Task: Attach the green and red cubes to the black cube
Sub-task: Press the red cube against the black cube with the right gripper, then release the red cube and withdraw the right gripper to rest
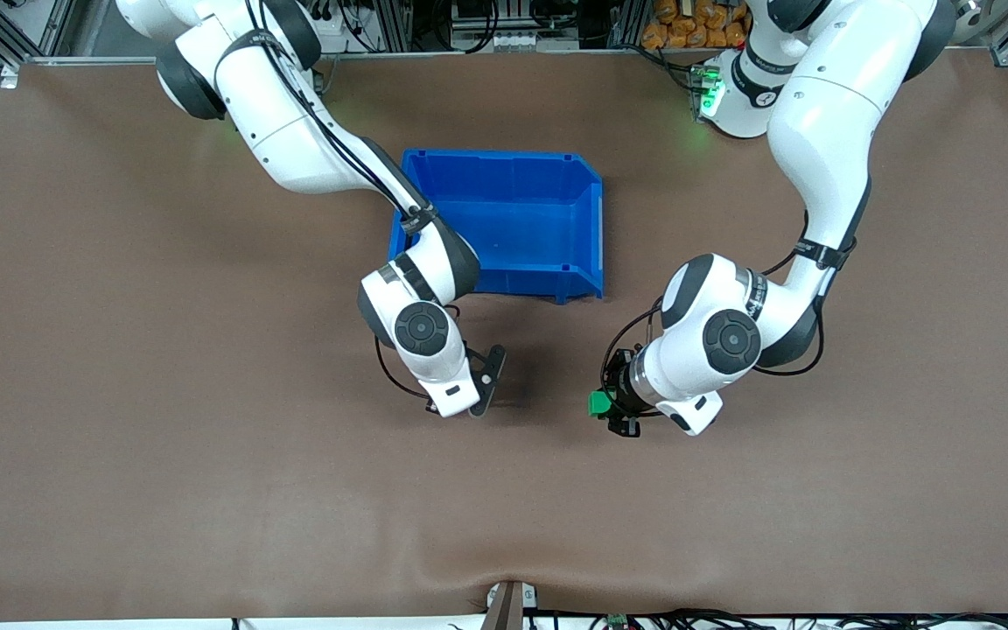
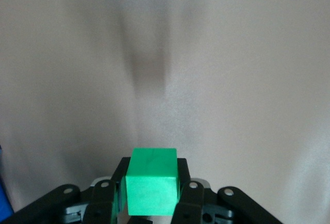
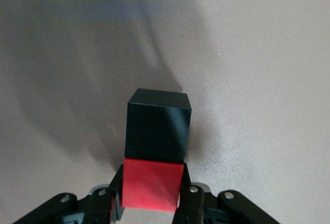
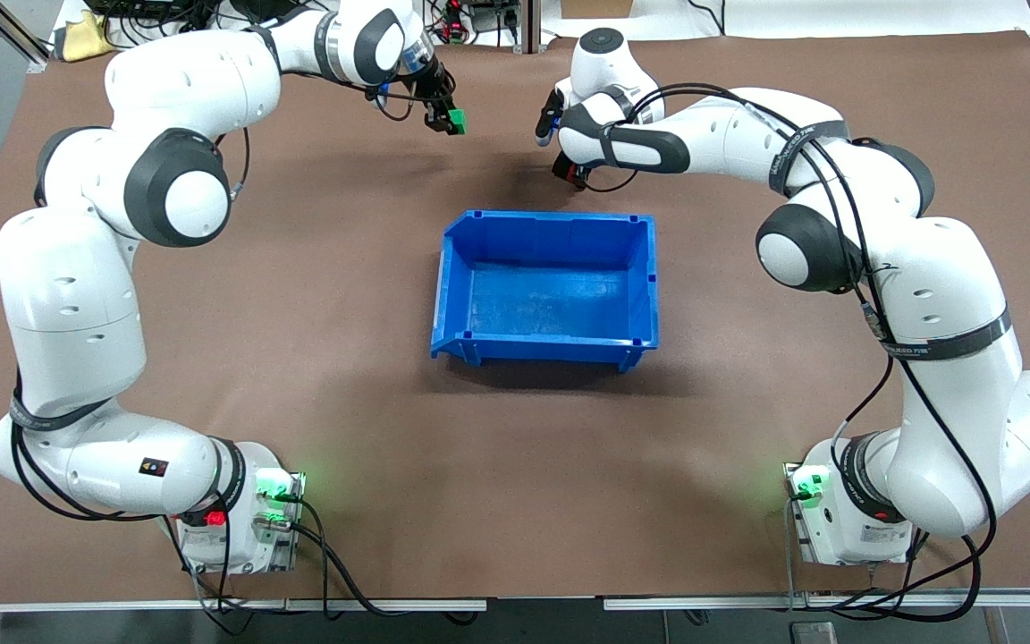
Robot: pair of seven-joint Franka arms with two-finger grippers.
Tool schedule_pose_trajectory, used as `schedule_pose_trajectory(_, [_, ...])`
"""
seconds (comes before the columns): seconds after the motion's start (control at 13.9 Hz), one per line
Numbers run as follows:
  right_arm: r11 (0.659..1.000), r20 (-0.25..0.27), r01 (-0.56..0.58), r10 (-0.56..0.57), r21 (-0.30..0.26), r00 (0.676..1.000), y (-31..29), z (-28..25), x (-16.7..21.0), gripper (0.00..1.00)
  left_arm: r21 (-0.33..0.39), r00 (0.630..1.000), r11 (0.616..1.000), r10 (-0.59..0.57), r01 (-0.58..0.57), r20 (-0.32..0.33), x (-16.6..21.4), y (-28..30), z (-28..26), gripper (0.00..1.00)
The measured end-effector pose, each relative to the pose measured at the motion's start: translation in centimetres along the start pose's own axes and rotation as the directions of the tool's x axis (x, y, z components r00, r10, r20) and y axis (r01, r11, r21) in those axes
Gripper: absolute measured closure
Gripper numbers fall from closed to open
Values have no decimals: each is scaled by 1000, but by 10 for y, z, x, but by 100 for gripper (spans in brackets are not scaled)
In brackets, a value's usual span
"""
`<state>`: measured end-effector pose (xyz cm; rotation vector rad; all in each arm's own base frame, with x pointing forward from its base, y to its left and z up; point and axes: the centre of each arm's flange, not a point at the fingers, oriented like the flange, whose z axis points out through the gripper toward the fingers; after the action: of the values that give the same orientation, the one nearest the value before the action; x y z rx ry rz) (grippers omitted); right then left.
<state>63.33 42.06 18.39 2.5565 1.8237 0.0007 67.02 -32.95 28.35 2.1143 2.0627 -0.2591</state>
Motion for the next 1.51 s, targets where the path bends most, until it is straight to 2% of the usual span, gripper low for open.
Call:
schedule_pose_trajectory(0.29, [1000,-24,11,-12,-24,1000,-2,2,6,56,-22,1000,1000,-13,14,24,-2,3,-2,60])
schedule_pose_trajectory(0.36, [999,-34,15,-16,-33,999,-4,5,8,48,-31,999,999,-23,25,40,-3,4,-2,60])
schedule_pose_trajectory(0.65, [999,-52,14,-17,-51,999,-1,2,10,7,-75,993,994,-74,81,87,-18,3,5,60])
schedule_pose_trajectory(0.72, [998,-54,13,-16,-54,998,1,-1,9,0,-82,992,993,-81,89,93,-20,2,7,60])
schedule_pose_trajectory(0.93, [997,-67,-6,1,-73,998,14,-18,3,0,-98,991,991,-76,87,109,-32,-2,19,60])
schedule_pose_trajectory(1.08, [995,-73,-57,51,-81,996,40,-26,-17,0,-107,991,991,-63,76,117,-41,-6,31,60])
schedule_pose_trajectory(1.36, [969,-120,-232,220,-90,968,134,-61,-105,0,-122,993,993,11,4,121,-59,-16,44,60])
schedule_pose_trajectory(1.51, [948,-115,-307,298,-79,948,170,-94,-154,0,-125,992,992,33,-18,121,-65,-20,49,60])
